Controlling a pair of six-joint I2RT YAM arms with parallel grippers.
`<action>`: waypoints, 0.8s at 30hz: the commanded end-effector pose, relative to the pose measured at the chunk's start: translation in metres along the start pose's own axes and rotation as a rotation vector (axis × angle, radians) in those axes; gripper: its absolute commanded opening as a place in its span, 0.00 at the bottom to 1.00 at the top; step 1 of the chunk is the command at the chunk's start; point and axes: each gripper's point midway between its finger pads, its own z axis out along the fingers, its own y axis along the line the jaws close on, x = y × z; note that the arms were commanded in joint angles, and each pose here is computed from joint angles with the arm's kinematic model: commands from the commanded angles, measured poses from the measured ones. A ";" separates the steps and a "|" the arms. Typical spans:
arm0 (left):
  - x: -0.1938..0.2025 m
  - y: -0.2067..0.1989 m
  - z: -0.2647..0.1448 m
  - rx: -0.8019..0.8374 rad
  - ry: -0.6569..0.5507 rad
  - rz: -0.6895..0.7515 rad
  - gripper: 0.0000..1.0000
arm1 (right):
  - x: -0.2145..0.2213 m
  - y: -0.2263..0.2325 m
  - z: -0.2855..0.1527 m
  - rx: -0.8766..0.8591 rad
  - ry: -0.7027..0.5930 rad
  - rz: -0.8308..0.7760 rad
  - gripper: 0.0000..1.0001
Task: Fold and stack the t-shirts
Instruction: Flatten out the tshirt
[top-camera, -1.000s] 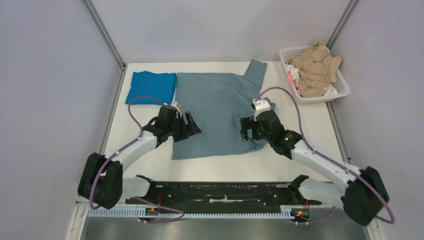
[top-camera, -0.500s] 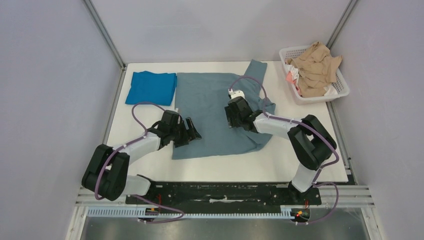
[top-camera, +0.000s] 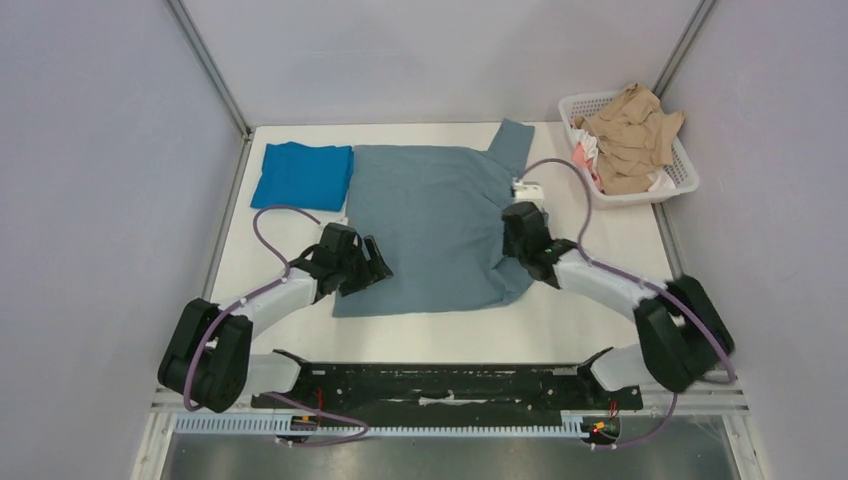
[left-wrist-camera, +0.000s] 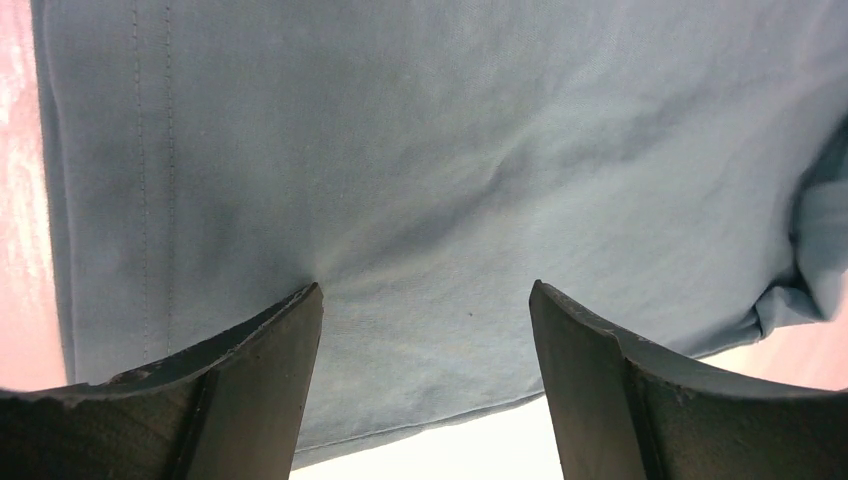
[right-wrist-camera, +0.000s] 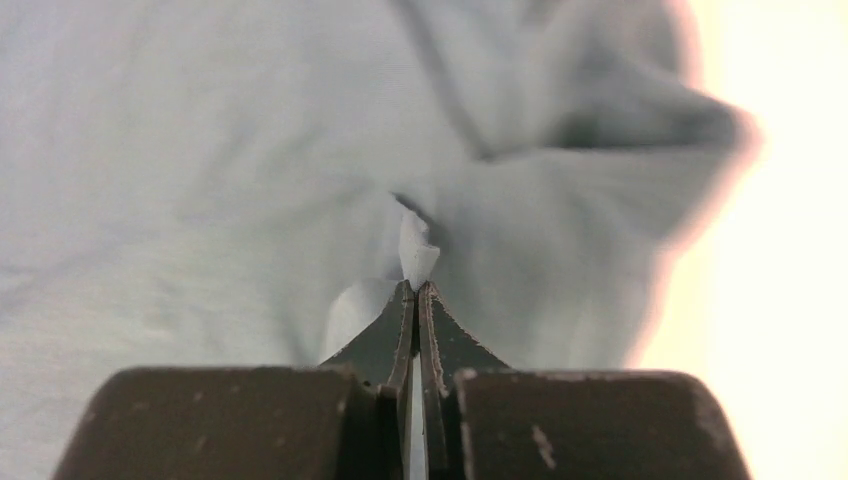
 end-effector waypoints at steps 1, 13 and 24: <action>0.013 0.034 -0.003 -0.149 0.022 -0.010 0.83 | -0.012 -0.077 -0.049 0.135 -0.168 0.243 0.00; 0.015 0.039 -0.007 -0.151 -0.004 -0.029 0.84 | 0.080 -0.177 -0.180 0.364 -0.277 0.722 0.00; 0.013 0.039 -0.010 -0.156 -0.012 -0.036 0.84 | 0.037 -0.181 -0.220 0.260 -0.468 0.814 0.66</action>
